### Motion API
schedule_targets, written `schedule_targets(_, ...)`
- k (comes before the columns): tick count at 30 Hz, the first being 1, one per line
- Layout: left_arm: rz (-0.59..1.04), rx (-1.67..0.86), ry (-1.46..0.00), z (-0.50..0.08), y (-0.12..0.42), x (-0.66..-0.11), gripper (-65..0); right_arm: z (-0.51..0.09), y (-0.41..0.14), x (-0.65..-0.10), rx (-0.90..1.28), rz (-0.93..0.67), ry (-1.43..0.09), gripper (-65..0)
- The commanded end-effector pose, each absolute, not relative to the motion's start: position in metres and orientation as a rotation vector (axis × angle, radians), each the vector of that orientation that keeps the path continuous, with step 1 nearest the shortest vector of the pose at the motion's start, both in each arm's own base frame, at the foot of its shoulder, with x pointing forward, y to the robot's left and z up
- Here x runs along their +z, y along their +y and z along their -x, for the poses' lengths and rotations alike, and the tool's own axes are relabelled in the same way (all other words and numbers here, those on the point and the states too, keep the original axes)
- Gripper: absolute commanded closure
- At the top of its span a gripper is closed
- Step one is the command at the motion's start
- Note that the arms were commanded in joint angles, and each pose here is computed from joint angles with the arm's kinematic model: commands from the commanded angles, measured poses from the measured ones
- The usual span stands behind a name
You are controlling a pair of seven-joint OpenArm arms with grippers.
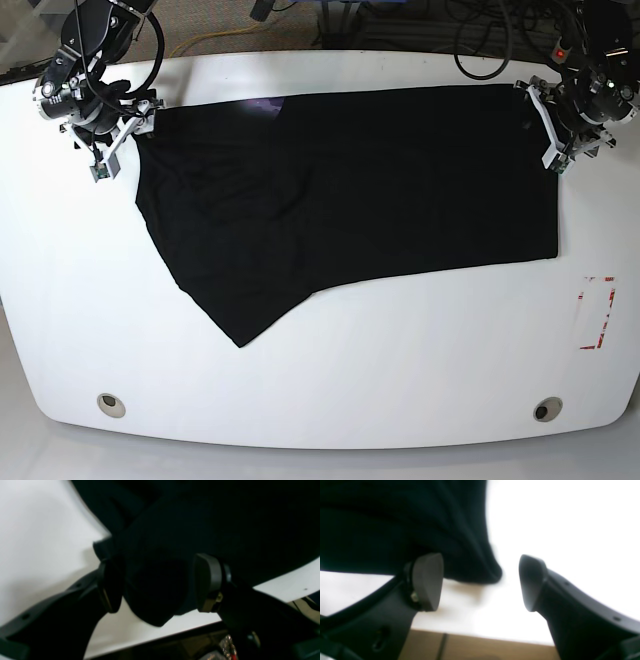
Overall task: Fold the T-shirt properly
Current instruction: 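Hold the shirt edge with both grippers and pull it taut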
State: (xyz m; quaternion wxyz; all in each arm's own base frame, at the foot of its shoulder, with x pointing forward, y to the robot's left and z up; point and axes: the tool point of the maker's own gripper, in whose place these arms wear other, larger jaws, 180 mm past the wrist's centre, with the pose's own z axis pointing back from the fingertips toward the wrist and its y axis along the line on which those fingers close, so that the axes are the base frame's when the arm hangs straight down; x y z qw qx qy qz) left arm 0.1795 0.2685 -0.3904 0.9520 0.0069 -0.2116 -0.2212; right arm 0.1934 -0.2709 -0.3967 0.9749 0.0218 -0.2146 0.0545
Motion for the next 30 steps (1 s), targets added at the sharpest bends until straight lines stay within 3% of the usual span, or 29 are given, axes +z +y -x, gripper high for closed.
schedule_targets(1,-0.024,-0.461,-0.46,-0.186,0.27,-0.383,-38.5,-0.197,-0.275,-0.399,0.104,-0.049,-0.453,-45.0)
schedule_targets(4,-0.015,-0.449,-0.451,-0.184,0.27,-0.387,-36.9,-0.196,-0.274,-0.407,0.088,-0.074,-0.45,-41.2)
schedule_targets(10,0.013,-0.401,-0.412,-0.182,0.277,-0.404,-11.7,-0.195,-0.272,-0.418,0.067,-0.102,-0.443,-20.0)
schedule_targets(16,0.023,-0.384,-0.389,-0.176,0.28,-0.411,-10.3,-0.192,-0.271,-0.417,0.07,-0.101,-0.45,0.0)
schedule_targets(30,0.04,-0.384,-0.271,-0.127,0.282,-0.428,-10.3,-0.146,-0.258,-0.397,0.14,-0.097,-0.416,0.0)
